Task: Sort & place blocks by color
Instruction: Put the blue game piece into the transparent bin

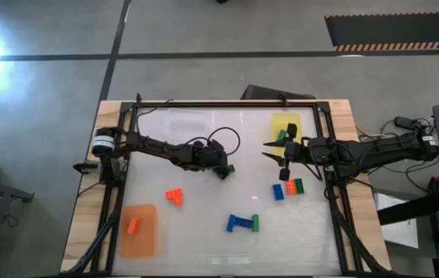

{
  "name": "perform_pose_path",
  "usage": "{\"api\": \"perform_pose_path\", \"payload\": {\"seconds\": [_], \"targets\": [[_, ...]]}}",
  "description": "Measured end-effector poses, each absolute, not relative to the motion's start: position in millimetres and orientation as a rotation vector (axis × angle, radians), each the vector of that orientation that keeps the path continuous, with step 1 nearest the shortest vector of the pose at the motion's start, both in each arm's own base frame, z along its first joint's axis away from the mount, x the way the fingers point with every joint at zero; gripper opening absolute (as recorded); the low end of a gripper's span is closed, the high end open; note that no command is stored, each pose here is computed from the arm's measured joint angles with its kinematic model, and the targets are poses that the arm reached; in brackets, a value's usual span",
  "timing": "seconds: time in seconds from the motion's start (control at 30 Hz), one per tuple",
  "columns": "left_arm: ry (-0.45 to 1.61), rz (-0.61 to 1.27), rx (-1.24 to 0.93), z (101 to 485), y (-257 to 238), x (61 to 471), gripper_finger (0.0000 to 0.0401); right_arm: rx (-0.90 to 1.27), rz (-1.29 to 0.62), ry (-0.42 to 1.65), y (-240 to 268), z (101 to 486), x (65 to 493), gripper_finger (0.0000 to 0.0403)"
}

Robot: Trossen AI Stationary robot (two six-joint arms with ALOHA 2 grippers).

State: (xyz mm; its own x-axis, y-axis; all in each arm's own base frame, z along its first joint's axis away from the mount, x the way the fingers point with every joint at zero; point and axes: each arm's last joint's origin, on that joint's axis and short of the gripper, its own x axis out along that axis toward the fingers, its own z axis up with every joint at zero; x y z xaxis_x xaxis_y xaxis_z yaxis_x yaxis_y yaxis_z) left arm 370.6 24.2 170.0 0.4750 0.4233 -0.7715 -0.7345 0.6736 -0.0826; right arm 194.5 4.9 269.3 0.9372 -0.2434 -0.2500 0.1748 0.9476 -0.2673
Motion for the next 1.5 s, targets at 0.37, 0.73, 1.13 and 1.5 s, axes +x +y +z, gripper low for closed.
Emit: {"api": "perform_pose_path", "payload": {"seconds": [0.37, 0.73, 1.13, 1.5], "targets": [[0.789, 0.768, -0.478, 166, 29, 371, 0.0199, -0.243, -0.216, 0.285, 5, 269, 194, 0.0130], [0.801, 0.787, -0.496, 158, 29, 372, 0.0199, -0.243, -0.216, 0.285, 5, 269, 194, 0.0130], [0.774, 0.795, -0.502, 157, 29, 372, 0.0199, -0.243, -0.216, 0.286, 5, 269, 194, 0.0130], [0.759, 0.806, -0.494, 157, 29, 373, 0.0199, -0.243, -0.216, 0.286, 5, 269, 194, 0.0130]]}}
